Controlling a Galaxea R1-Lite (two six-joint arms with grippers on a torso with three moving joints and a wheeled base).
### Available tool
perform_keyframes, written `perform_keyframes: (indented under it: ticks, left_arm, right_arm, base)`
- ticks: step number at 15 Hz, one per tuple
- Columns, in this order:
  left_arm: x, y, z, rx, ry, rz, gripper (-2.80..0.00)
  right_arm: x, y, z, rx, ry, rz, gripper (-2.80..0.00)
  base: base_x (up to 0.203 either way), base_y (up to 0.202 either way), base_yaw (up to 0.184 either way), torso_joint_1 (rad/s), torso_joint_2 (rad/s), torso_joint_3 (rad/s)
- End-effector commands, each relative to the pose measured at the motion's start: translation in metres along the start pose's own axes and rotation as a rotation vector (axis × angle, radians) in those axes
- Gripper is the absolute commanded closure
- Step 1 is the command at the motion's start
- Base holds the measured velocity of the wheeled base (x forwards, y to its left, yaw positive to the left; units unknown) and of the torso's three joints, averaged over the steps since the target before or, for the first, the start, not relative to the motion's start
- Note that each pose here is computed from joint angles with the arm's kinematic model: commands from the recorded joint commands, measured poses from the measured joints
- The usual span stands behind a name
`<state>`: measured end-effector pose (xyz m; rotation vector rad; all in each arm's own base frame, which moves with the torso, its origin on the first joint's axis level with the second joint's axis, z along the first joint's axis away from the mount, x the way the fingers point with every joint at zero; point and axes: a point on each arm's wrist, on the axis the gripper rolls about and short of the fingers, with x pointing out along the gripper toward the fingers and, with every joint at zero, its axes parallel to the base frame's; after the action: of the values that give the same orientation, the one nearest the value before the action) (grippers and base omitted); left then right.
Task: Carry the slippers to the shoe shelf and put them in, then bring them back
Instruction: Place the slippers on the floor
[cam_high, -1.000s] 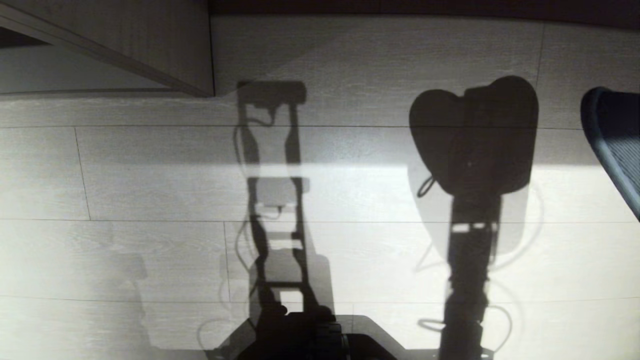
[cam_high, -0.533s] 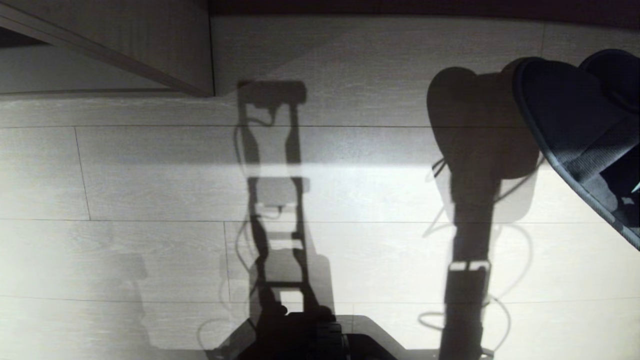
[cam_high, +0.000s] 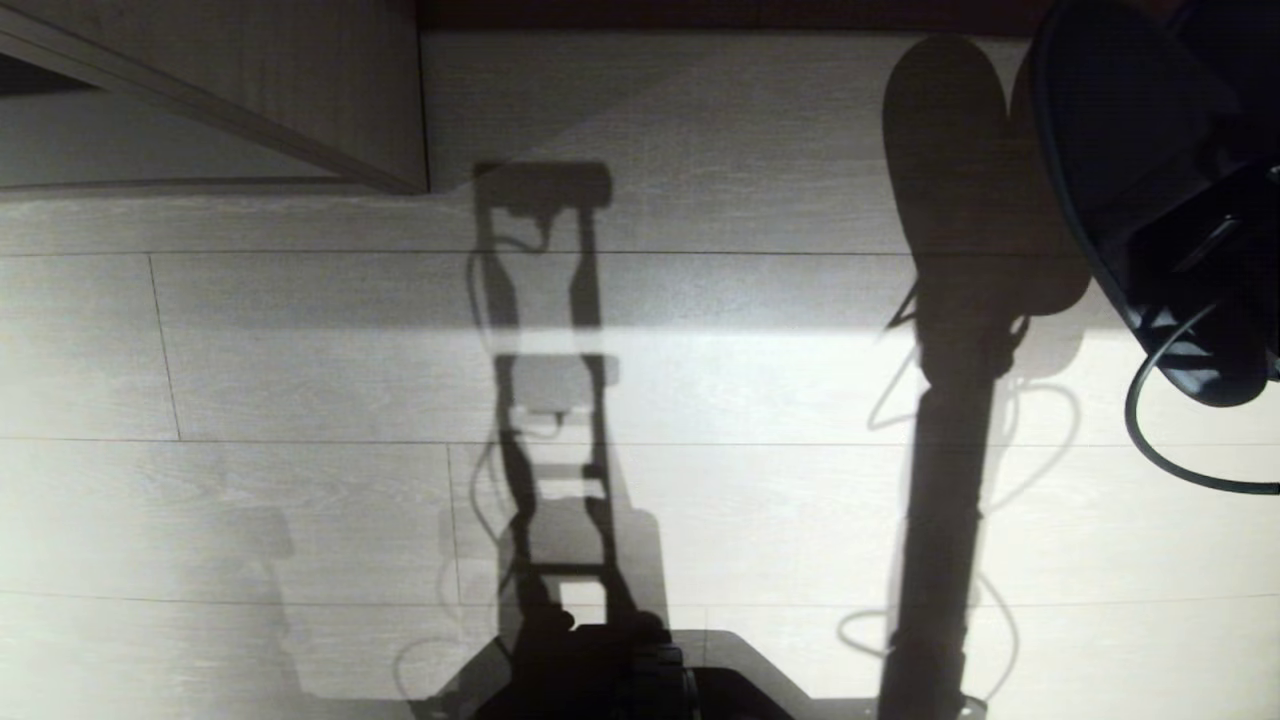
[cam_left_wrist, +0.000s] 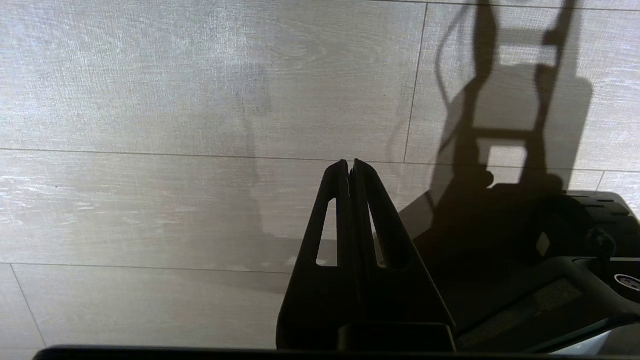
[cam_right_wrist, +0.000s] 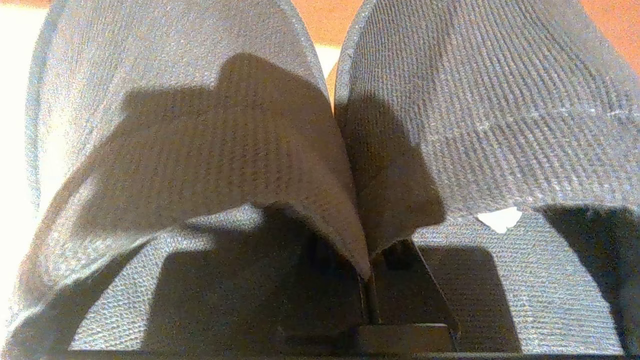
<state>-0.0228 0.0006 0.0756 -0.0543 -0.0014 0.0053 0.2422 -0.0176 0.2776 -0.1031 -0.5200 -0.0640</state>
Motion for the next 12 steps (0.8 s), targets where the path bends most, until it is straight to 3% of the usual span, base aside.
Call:
perform_keyframes:
  ticks: [1, 5, 12]
  left_arm:
    - [0.0, 0.0, 0.0, -0.001, 0.0, 0.001, 0.0]
    - [0.0, 0.0, 0.0, -0.001, 0.0, 0.001, 0.0]
    - [0.0, 0.0, 0.0, -0.001, 0.0, 0.001, 0.0]
  right_arm:
    - [0.018, 0.001, -0.018, 0.004, 0.007, 0.0, 0.0]
    - [0.045, 0.001, -0.03, 0.017, -0.076, -0.006, 0.0]
    - [0.091, 0.0, -0.026, 0.005, -0.238, -0.013, 0.0]
  base:
    - [0.0, 0.0, 0.0, 0.0, 0.0, 0.0]
    - [0.0, 0.0, 0.0, 0.0, 0.0, 0.0]
    - [0.0, 0.0, 0.0, 0.0, 0.0, 0.0]
